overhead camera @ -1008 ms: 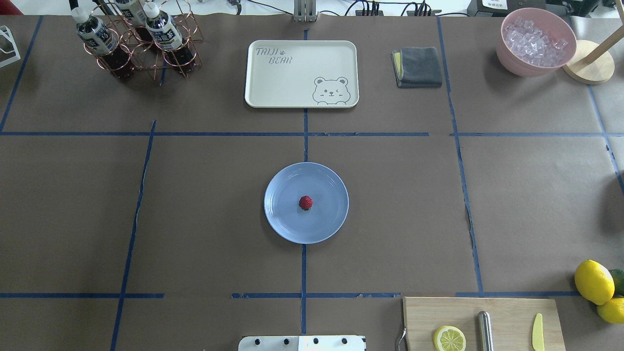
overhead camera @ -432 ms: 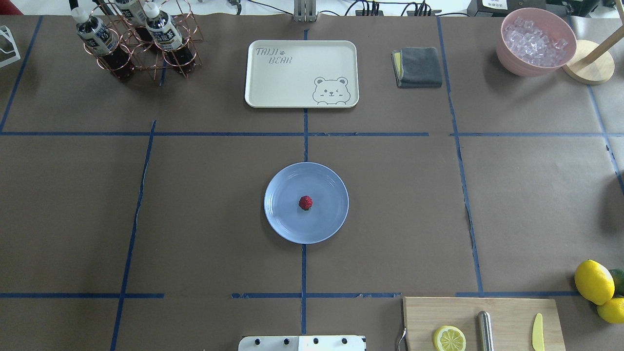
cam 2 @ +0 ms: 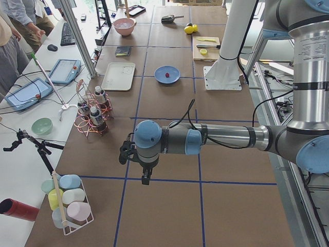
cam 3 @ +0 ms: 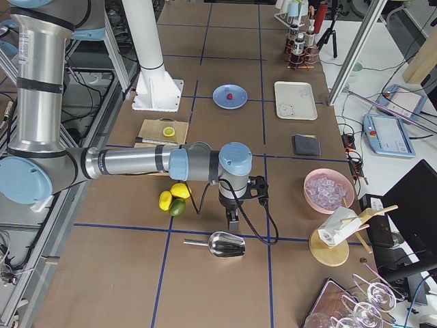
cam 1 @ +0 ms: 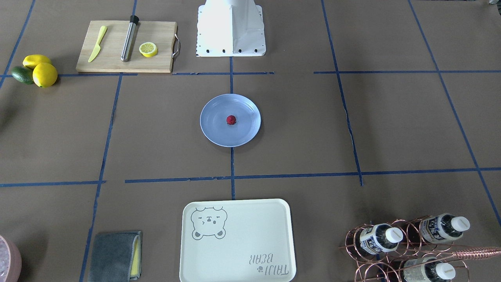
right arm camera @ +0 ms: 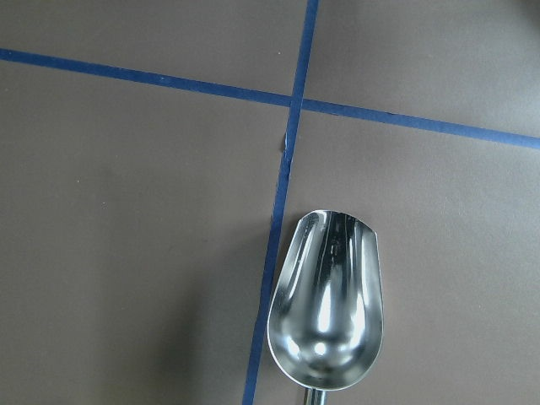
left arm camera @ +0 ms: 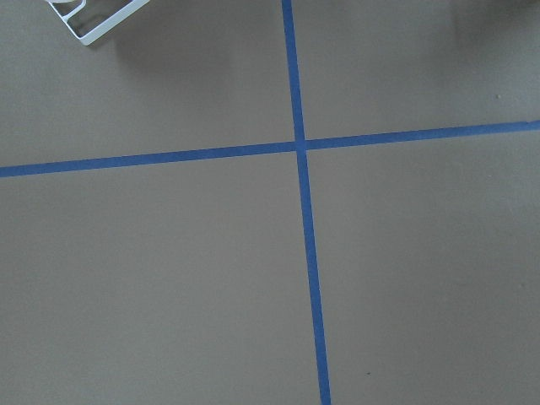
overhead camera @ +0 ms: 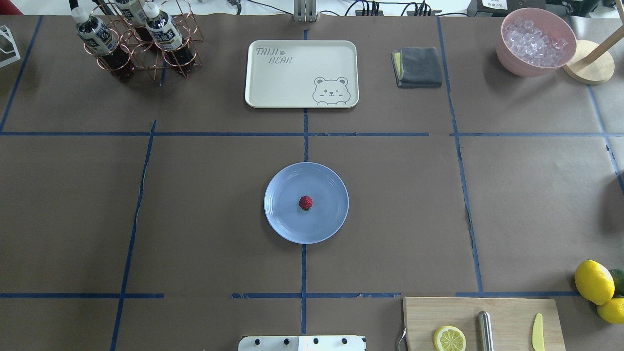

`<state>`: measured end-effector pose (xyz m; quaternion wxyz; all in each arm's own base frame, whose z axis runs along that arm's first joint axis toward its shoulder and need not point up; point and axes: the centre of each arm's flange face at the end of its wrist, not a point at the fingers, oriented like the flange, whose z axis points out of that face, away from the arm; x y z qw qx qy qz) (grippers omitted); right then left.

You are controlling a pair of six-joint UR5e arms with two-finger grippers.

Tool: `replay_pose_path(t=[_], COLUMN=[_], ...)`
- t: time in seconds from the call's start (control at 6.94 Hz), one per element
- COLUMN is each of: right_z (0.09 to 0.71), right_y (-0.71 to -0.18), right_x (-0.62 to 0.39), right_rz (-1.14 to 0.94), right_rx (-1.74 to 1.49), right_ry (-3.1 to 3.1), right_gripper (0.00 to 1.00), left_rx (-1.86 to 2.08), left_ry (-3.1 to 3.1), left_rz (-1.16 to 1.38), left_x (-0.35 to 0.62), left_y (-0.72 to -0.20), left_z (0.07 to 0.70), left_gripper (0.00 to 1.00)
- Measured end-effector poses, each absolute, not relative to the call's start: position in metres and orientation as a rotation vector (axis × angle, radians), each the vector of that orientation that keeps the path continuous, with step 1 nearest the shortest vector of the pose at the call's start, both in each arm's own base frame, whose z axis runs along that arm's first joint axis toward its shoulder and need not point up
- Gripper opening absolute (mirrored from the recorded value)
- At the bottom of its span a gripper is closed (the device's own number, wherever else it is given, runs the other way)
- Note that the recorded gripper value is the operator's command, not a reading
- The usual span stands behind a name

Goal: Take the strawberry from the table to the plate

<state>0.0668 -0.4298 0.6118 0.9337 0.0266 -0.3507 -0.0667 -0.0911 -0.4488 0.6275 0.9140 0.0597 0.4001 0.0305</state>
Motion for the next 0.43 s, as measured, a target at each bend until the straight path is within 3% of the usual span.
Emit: replay_pose_path(t=[0.43], right_z=[0.6078], right_y=[-0.4324], right_x=[0.0665], right_rz=[-0.137], right_rx=[0.061], right_ry=[-0.716], right_gripper=[1.00], left_rx=[0.129], left_ry=[0.823], left_rz=[0.065], left_x=[-0.0913], left_y=[-0.4515], left_z=[0.6247], left_gripper=[1.00])
